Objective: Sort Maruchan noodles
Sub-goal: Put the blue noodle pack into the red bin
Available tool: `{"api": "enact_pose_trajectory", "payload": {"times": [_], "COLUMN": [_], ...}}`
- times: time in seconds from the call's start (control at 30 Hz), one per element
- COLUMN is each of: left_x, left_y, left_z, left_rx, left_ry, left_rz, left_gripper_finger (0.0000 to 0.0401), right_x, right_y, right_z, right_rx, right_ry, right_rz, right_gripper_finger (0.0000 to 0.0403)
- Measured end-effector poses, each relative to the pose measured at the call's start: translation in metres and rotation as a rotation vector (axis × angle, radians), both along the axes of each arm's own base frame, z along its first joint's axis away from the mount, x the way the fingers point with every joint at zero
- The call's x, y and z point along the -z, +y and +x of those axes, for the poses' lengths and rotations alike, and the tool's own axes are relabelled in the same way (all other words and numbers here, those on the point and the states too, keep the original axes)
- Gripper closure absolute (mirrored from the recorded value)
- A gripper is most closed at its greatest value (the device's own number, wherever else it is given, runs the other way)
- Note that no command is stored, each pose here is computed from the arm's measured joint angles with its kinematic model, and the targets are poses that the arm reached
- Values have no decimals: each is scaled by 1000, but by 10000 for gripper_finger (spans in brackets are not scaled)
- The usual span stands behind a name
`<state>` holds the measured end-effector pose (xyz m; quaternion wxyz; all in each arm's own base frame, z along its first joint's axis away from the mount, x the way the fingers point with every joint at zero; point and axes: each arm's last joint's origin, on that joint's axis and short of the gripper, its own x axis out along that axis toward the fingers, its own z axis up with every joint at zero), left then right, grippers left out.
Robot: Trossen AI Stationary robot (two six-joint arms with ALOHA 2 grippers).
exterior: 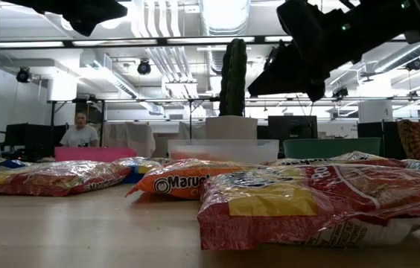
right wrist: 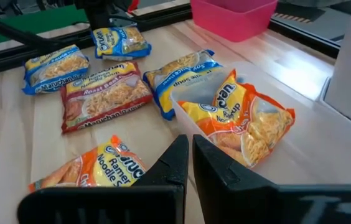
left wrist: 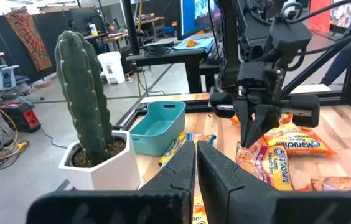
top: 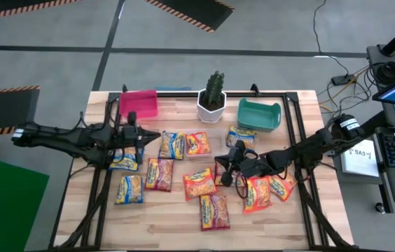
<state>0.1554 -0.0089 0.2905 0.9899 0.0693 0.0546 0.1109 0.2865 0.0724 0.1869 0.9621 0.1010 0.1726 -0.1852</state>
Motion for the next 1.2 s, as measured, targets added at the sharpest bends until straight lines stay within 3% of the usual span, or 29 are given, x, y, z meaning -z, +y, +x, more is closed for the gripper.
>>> {"api": "enact_pose_trajectory", "payload": {"times": [0.33,0.5,0.63,0.8,1.0,1.2], "left_x": [1,2,10,35,64,84], "left_y": [0,0,-1,-3,-3,-4], "left_z": [2,3,5,10,10,15], "left_rx": [0,-7,-17,-22,-180,-331], "left_ry": [10,4,52,231,455,566], "left_rz": [-2,-61,-170,-357,-569,-724], "left_gripper_finger": [401,401,401,401,401,401], "right_x": [1,3,6,3,-13,-24], "right_y": [0,2,3,2,-2,-5], "right_z": [0,-2,-4,-11,-23,-32], "right_rx": [-9,-34,-45,-53,-63,-75], "right_ry": [10,33,64,117,119,97], "right_rz": [-10,-6,-13,-31,-52,-68], "right_gripper_finger": [390,390,390,390,390,390]}}
